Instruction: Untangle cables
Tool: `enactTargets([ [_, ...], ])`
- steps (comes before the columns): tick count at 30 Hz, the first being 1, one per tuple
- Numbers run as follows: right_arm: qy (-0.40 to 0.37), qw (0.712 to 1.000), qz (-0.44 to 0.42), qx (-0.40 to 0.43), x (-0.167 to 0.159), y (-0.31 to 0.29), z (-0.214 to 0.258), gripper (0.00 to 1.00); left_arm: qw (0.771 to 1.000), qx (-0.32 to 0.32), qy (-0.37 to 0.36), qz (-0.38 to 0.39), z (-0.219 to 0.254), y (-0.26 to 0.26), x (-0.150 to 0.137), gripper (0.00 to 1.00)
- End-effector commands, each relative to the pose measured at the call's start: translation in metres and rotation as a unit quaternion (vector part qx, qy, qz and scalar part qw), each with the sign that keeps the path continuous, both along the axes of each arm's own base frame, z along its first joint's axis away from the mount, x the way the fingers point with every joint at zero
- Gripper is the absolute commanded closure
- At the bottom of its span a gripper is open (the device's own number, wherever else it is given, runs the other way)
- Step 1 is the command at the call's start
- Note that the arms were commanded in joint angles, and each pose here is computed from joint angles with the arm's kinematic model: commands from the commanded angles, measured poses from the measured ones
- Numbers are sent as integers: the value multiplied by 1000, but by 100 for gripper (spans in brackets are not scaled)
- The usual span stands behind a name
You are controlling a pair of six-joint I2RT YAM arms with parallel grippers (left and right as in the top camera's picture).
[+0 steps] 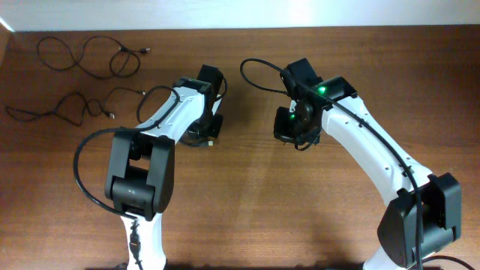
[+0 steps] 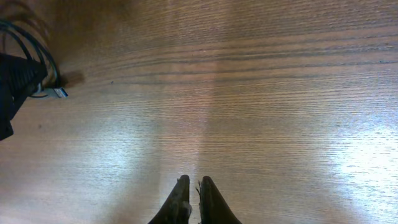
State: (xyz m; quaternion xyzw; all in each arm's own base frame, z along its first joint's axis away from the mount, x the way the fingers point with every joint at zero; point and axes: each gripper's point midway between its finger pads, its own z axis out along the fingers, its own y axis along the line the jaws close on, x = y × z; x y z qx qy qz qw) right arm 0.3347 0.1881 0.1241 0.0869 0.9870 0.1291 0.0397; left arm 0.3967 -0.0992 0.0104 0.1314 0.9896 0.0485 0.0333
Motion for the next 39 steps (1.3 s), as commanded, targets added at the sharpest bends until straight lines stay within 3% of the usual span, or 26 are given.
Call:
enactTargets([
  [1, -12, 1000, 1, 6, 2, -1, 10, 92, 999, -50, 16, -2, 8, -17, -1, 100],
  [5, -14, 1000, 1, 8, 3, 0, 10, 92, 986, -164, 14, -36, 60, -59, 7, 100],
  [7, -16, 1000, 4, 22, 4, 5, 12, 92, 953, -282, 7, -113, 106, -100, 3, 100],
  [9, -19, 998, 22, 55, 5, 17, 16, 92, 924, -354, -6, -148, 140, -122, -2, 100],
  [13, -27, 993, 45, 105, 8, 33, 24, 88, 875, -445, -15, -189, 184, -145, -19, 100],
  [17, -21, 989, 35, 144, 13, 31, 31, 85, 842, -500, -14, -201, 209, -156, -29, 100],
  [24, -15, 973, 41, 226, 21, 22, 48, 85, 743, -629, 1, -226, 259, -176, -46, 100],
  [29, -19, 977, 42, 207, 22, 18, 43, 83, 636, -726, 4, -261, 308, -180, -58, 100],
  [35, -1, 994, -10, 108, 20, -20, 22, 94, 641, -727, 2, -247, 310, -173, -49, 100],
  [39, 22, 994, -105, 5, 19, -79, 7, 96, 653, -729, 1, -206, 310, -151, -33, 100],
])
